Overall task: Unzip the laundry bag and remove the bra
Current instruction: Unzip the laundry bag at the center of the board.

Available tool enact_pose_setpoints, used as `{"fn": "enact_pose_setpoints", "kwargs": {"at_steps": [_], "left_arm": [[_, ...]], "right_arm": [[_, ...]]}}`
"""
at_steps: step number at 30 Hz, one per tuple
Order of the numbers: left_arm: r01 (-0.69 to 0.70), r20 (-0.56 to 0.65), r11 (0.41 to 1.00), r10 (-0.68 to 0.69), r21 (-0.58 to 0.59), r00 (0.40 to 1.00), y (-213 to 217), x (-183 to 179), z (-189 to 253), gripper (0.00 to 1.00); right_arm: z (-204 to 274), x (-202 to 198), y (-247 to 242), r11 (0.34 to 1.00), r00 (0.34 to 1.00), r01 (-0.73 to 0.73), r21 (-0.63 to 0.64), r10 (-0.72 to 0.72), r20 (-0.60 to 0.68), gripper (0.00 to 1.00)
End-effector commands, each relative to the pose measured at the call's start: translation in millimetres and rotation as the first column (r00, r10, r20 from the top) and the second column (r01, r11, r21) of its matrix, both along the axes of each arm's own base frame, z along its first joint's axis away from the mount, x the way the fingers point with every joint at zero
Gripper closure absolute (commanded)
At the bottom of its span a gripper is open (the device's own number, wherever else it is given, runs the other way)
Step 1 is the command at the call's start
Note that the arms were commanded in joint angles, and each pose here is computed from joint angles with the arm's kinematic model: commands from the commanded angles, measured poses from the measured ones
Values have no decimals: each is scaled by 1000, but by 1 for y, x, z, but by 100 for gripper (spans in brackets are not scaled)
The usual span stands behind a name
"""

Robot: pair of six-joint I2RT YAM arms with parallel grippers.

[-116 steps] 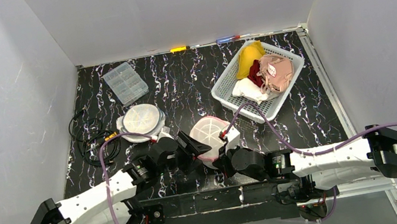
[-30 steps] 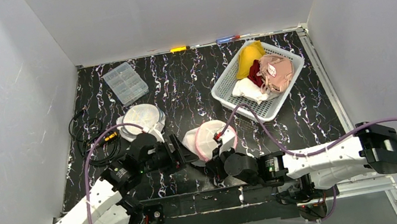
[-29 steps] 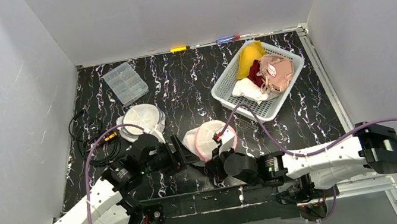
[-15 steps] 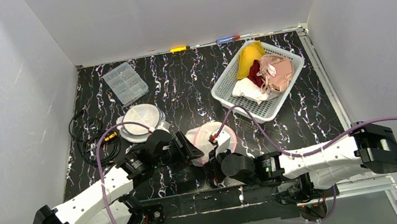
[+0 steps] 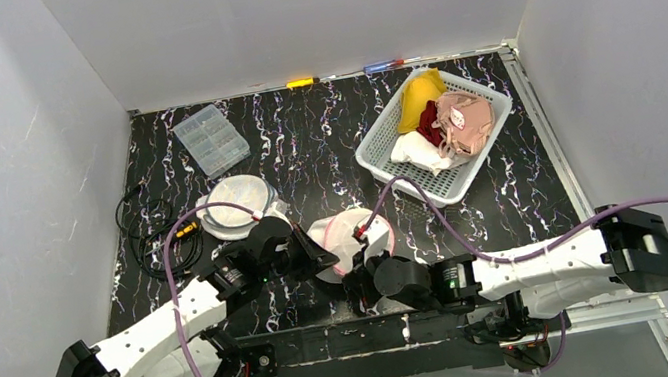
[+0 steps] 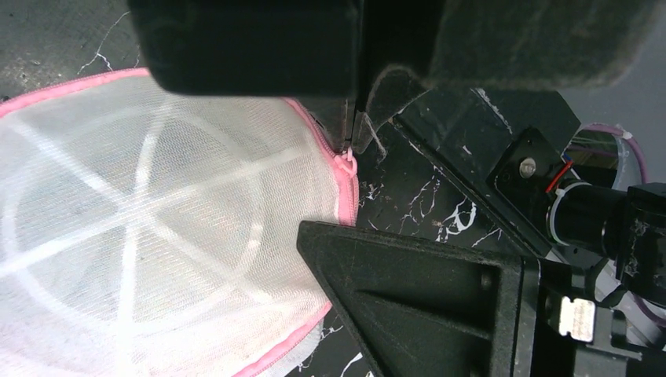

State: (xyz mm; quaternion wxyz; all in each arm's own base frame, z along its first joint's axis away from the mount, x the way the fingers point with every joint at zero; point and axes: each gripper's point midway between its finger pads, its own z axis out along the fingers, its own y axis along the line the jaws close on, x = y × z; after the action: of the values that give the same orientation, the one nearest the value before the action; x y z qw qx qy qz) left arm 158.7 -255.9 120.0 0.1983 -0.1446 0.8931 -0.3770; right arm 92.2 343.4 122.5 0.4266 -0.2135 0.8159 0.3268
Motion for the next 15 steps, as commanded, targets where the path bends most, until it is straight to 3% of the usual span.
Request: {"fn": "enact_pose_setpoints", "kwargs": {"at_steps": [1, 15], "left_arm": [[-22, 23, 999, 21, 35, 1000, 9, 3, -3, 100], [7, 92, 999, -11, 45, 996, 13, 3, 0, 100]], "right_arm": [[15, 4, -7, 999, 999, 28, 24, -28, 15, 99], [-7, 12, -61, 988, 991, 134, -74, -134, 14, 99]]}}
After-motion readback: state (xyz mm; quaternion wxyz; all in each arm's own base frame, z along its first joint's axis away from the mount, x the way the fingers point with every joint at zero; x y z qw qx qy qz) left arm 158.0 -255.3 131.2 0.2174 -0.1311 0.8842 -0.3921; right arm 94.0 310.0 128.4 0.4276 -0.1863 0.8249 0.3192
